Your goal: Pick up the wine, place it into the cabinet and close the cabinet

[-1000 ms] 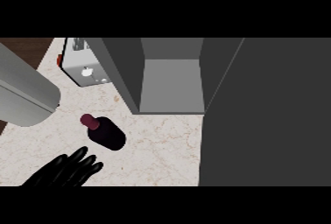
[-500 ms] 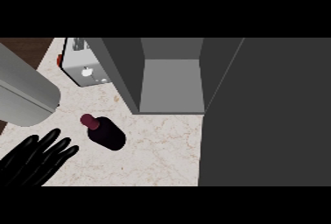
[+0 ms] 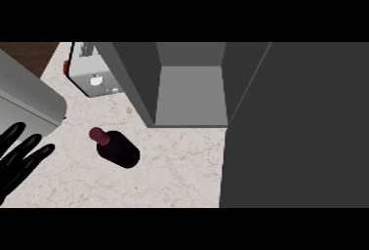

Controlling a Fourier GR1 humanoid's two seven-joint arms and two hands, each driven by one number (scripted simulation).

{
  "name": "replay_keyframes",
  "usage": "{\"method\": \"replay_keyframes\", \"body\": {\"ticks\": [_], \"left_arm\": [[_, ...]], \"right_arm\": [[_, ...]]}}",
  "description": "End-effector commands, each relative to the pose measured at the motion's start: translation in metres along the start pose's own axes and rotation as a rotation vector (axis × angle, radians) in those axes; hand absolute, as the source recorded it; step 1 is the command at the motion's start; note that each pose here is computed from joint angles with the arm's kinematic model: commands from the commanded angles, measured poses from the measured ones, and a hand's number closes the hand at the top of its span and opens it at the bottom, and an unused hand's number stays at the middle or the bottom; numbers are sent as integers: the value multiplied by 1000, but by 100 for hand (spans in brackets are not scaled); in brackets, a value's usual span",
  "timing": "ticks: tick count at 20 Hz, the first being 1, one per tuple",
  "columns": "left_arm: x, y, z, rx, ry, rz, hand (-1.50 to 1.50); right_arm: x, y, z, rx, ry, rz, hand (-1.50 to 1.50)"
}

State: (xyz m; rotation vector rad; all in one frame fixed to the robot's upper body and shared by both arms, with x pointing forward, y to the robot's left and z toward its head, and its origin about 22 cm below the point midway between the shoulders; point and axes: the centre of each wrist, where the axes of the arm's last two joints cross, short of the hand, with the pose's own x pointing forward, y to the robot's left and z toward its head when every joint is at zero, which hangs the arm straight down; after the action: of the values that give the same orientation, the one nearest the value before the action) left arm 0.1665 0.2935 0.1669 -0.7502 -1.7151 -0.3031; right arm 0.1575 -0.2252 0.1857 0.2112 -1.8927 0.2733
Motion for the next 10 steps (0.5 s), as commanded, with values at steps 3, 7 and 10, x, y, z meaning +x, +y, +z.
{"method": "replay_keyframes", "body": {"ticks": [3, 7, 10], "left_arm": [[12, 27, 3, 30, -30, -5, -150], [7, 39, -10, 28, 31, 18, -150], [-12, 53, -23, 64, 56, -4, -150]], "right_arm": [[22, 1, 19, -3, -57, -13, -150], [39, 12, 15, 15, -56, -24, -150], [28, 12, 25, 16, -46, -32, -150]]}}
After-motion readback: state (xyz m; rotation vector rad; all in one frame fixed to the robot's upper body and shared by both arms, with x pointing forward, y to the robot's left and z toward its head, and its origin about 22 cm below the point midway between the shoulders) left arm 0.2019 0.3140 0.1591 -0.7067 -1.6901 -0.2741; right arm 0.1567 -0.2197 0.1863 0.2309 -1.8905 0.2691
